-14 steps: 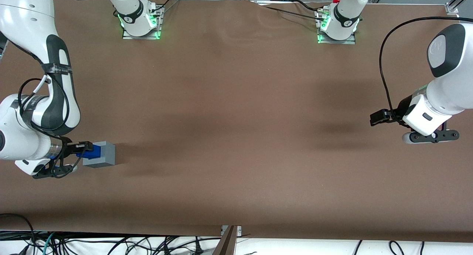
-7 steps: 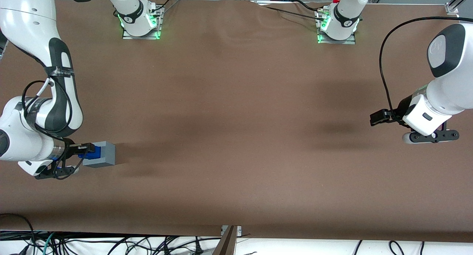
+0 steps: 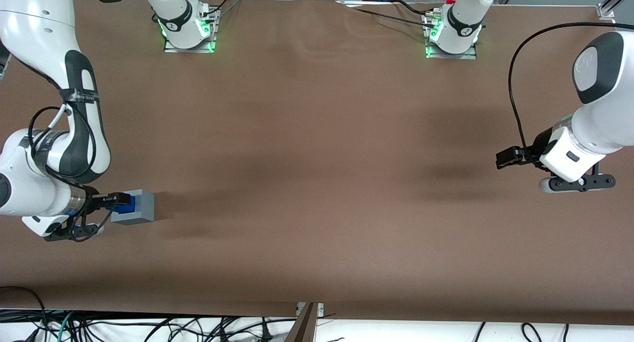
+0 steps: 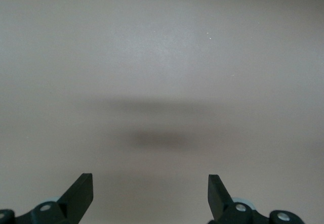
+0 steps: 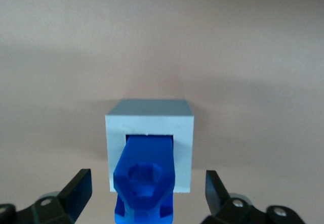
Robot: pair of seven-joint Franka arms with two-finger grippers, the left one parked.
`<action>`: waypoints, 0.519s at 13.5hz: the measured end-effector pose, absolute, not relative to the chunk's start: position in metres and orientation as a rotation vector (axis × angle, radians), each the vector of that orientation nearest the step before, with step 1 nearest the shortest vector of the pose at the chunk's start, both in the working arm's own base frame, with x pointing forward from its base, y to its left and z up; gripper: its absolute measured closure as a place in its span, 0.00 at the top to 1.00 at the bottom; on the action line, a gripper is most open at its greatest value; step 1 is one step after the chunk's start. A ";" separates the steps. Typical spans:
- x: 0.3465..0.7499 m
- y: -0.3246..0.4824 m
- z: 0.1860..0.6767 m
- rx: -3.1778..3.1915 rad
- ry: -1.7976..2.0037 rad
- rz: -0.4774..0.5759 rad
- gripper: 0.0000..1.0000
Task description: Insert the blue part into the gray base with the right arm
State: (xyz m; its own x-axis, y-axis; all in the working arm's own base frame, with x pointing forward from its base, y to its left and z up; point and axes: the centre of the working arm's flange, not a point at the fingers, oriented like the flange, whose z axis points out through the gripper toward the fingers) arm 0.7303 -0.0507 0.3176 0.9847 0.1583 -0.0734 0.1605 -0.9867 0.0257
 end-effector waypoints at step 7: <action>0.715 -0.031 0.456 3.204 0.248 0.041 1.00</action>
State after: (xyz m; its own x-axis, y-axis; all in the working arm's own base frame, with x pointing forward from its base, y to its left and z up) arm 0.7148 -0.0313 0.4556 0.9878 0.1528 0.0307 0.1546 -0.9855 -0.0696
